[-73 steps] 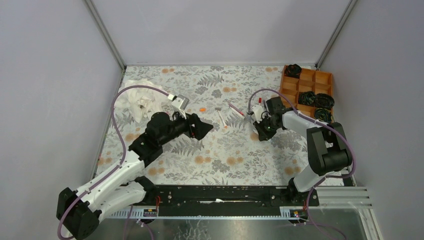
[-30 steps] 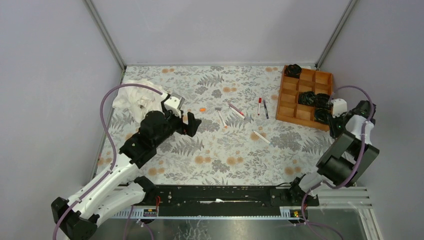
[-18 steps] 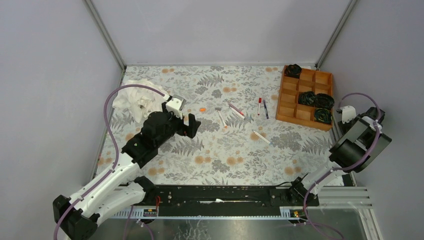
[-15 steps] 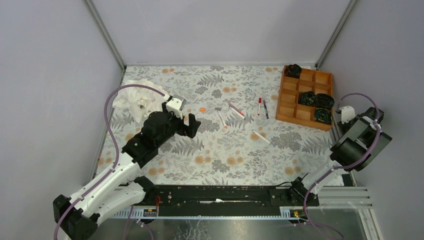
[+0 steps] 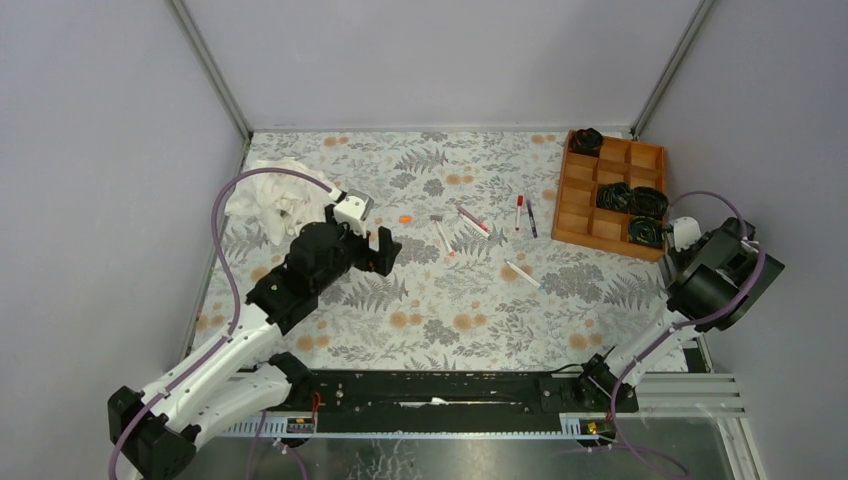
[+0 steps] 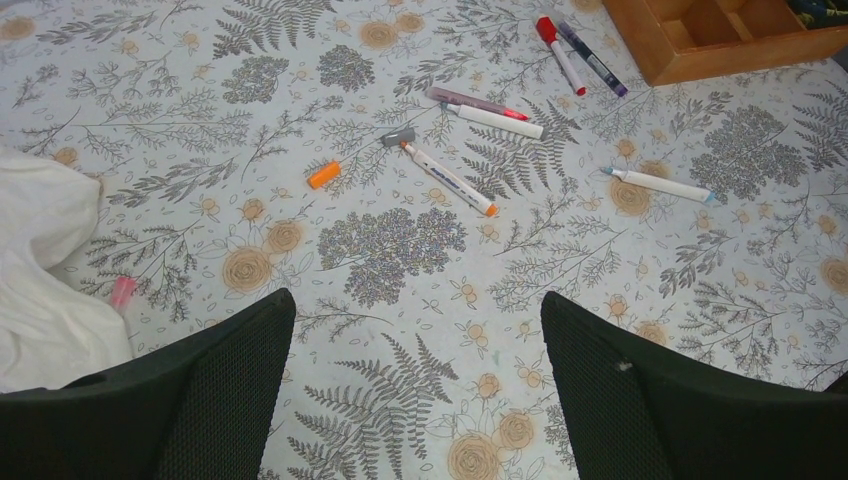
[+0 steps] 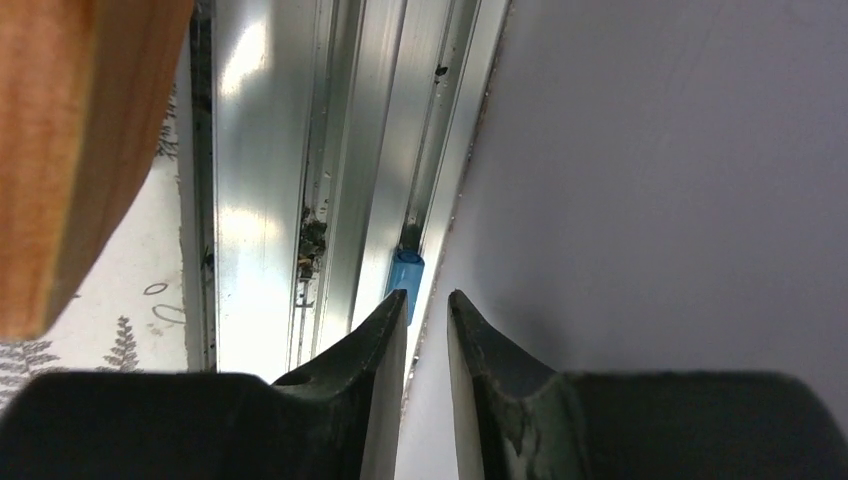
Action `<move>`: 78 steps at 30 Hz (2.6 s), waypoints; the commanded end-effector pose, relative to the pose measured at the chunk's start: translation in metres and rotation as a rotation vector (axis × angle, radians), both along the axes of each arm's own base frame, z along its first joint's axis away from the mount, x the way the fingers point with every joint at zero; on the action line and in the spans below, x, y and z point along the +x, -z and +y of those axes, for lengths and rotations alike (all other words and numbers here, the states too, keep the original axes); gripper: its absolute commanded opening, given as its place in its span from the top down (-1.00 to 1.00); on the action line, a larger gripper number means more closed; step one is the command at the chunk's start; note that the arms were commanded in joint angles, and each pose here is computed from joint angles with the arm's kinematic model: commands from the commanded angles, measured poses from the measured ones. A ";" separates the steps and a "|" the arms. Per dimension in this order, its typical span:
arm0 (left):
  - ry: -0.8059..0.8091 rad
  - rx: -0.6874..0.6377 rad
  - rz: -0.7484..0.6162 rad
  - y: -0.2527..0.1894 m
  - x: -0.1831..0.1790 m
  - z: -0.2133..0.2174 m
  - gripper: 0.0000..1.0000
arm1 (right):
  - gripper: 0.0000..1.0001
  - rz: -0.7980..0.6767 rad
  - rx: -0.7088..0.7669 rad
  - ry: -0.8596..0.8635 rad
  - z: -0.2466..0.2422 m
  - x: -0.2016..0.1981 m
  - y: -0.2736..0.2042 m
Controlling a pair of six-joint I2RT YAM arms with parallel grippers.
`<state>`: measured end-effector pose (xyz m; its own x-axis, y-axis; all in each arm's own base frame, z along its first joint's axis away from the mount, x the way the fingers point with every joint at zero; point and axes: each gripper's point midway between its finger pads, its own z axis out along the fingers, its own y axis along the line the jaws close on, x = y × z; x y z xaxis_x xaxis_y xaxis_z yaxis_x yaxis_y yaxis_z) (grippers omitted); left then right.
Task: Insert the pens into the pen caps
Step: Pick up the pen cap at the corner of the board.
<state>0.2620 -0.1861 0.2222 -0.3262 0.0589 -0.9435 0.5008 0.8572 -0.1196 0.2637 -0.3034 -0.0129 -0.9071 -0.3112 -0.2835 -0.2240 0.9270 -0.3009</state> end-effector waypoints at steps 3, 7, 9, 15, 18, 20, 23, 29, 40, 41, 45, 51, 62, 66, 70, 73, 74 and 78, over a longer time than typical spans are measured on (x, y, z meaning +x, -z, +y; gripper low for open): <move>-0.022 0.020 -0.008 0.005 0.005 0.005 -0.92 | 0.42 0.071 0.033 0.026 -0.003 -0.021 0.027; -0.025 0.020 -0.013 0.004 0.004 0.006 -0.92 | 0.41 0.094 0.046 0.028 -0.001 -0.025 0.033; -0.027 0.020 -0.015 0.003 0.005 0.006 -0.92 | 0.41 0.105 0.054 0.028 0.002 -0.028 0.036; -0.026 0.019 -0.017 0.002 0.005 0.006 -0.92 | 0.38 0.145 0.073 0.030 0.005 -0.035 0.038; -0.027 0.020 -0.019 0.002 0.005 0.006 -0.92 | 0.38 0.173 0.087 0.031 0.005 -0.038 0.041; -0.028 0.017 -0.024 0.000 0.005 0.006 -0.92 | 0.38 0.195 0.100 0.029 0.006 -0.041 0.046; -0.028 0.016 -0.025 0.000 0.005 0.007 -0.92 | 0.38 0.223 0.125 0.030 0.009 -0.045 0.053; -0.031 0.015 -0.028 0.000 0.006 0.007 -0.92 | 0.38 0.265 0.180 0.040 0.017 -0.050 0.067; -0.036 0.012 -0.034 -0.002 0.006 0.008 -0.92 | 0.39 0.332 0.256 0.045 0.026 -0.059 0.081; -0.036 0.011 -0.036 -0.002 0.006 0.008 -0.92 | 0.39 0.335 0.273 0.049 0.028 -0.060 0.082; -0.038 0.009 -0.038 -0.003 0.006 0.008 -0.92 | 0.43 0.350 0.327 0.061 0.034 -0.063 0.086; -0.040 0.007 -0.045 -0.005 0.006 0.009 -0.92 | 0.44 0.367 0.346 0.067 0.040 -0.069 0.093; -0.044 0.006 -0.052 -0.007 0.005 0.010 -0.92 | 0.64 0.307 0.328 0.073 0.046 -0.067 0.093; -0.045 0.004 -0.054 -0.008 0.005 0.010 -0.92 | 0.69 0.235 0.275 0.067 0.038 -0.056 0.076; -0.046 0.002 -0.056 -0.008 0.005 0.011 -0.92 | 0.69 0.150 0.218 0.060 0.027 -0.042 0.049; -0.045 0.000 -0.058 -0.009 0.004 0.011 -0.92 | 0.69 0.095 0.187 0.053 0.022 -0.032 0.028; -0.046 0.001 -0.058 -0.009 0.004 0.011 -0.93 | 0.69 0.086 0.187 0.052 0.022 -0.030 0.023; -0.048 0.000 -0.062 -0.009 0.004 0.012 -0.93 | 0.69 0.064 0.176 0.048 0.019 -0.026 0.009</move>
